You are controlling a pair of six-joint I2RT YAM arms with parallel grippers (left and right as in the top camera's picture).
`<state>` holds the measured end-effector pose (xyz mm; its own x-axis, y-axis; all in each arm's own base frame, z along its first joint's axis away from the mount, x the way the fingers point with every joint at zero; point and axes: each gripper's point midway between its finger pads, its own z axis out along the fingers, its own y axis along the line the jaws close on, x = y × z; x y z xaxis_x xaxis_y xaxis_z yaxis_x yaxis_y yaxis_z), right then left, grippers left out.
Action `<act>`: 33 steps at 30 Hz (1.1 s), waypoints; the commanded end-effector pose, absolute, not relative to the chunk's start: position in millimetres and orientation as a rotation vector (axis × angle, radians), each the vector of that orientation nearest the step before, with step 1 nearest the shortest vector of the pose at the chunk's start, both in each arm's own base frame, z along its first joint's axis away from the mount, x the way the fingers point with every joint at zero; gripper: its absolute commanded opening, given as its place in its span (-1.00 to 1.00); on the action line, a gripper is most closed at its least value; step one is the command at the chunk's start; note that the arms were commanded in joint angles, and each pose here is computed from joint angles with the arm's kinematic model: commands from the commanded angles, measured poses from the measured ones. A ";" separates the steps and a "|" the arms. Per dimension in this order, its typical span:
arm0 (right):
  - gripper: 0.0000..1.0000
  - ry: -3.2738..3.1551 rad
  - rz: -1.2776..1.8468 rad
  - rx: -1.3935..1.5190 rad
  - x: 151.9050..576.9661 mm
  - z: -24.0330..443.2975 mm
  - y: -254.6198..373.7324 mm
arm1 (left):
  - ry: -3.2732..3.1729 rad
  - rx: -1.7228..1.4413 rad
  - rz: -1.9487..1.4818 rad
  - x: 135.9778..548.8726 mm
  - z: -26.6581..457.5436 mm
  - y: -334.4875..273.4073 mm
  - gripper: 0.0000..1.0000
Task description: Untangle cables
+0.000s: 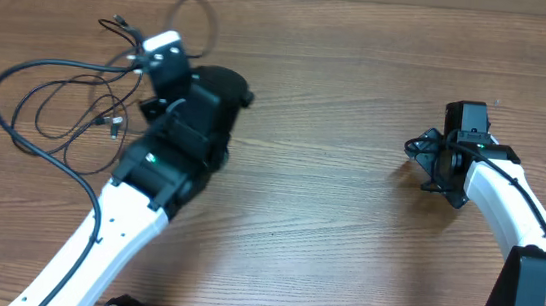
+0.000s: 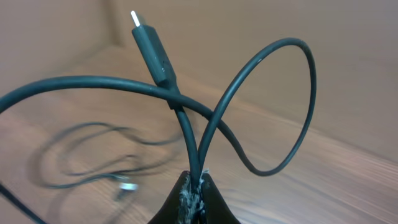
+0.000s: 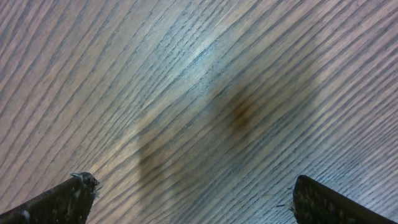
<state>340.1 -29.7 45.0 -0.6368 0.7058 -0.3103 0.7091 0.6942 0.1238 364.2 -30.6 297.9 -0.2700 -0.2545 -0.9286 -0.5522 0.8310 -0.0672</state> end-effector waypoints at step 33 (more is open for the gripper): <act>1.00 2.553 -0.005 1.100 342.6 50.8 -30.9 | 2.289 -1.043 0.228 379.7 152.9 114.2 0.99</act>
